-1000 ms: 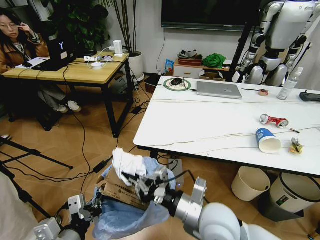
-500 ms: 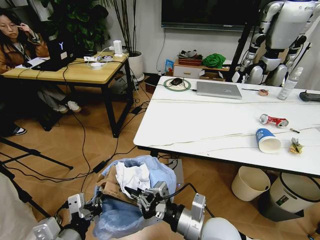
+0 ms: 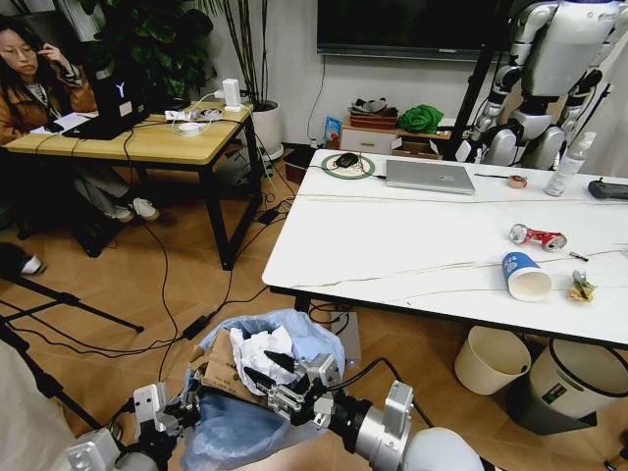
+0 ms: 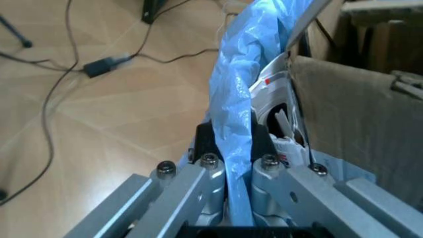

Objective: Pick up the trash bin and place the trash from the table into it.

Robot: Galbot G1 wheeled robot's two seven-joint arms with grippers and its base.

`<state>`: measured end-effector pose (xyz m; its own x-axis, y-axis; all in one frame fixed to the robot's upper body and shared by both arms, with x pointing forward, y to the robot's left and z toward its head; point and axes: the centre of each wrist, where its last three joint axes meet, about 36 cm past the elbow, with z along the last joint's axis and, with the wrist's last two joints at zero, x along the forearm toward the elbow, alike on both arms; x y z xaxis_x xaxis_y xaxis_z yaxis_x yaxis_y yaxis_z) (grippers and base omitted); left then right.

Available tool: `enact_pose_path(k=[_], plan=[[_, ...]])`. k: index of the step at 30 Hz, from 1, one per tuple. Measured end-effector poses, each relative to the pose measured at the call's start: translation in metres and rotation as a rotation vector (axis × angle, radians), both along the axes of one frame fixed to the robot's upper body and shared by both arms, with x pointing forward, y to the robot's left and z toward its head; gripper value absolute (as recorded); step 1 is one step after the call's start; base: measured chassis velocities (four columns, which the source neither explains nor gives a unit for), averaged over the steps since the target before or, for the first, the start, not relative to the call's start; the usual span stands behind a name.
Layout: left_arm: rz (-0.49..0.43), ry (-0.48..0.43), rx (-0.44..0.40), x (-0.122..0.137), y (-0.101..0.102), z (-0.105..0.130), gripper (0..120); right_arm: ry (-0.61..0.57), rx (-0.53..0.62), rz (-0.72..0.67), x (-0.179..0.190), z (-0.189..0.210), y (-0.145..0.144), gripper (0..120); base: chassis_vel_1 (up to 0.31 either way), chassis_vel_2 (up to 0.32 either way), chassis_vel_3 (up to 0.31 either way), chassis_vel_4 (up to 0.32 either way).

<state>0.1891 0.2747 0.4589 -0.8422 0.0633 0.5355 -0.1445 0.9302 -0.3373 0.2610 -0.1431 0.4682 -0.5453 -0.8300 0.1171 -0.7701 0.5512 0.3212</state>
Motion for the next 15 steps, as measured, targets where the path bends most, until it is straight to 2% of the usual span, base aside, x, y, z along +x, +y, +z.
enact_pose_path(k=[1,6,8,10,15], plan=[[0.0,0.0,0.0,0.0,0.0,0.0,0,0.0,0.0,0.0,0.0,0.0,0.0,61,0.0,0.0,0.0,0.0],[0.02,0.047,0.013,0.0,0.001,-0.014,0,-0.091,-0.01,-0.111,0.019,0.022,-0.013,83,0.0,0.0,0.0,0.0],[0.02,0.049,0.013,0.0,0.0,-0.015,0,-0.104,-0.009,-0.134,0.023,0.025,-0.014,86,0.0,0.0,0.0,0.0],[0.014,0.047,0.009,0.002,-0.001,-0.016,0,-0.133,-0.001,-0.231,0.04,0.035,-0.022,95,0.0,0.0,0.0,0.0],[-0.016,0.018,0.005,0.006,-0.003,-0.011,0,-0.141,-0.031,-0.414,0.065,0.034,-0.048,100,0.0,0.0,0.0,0.0]])
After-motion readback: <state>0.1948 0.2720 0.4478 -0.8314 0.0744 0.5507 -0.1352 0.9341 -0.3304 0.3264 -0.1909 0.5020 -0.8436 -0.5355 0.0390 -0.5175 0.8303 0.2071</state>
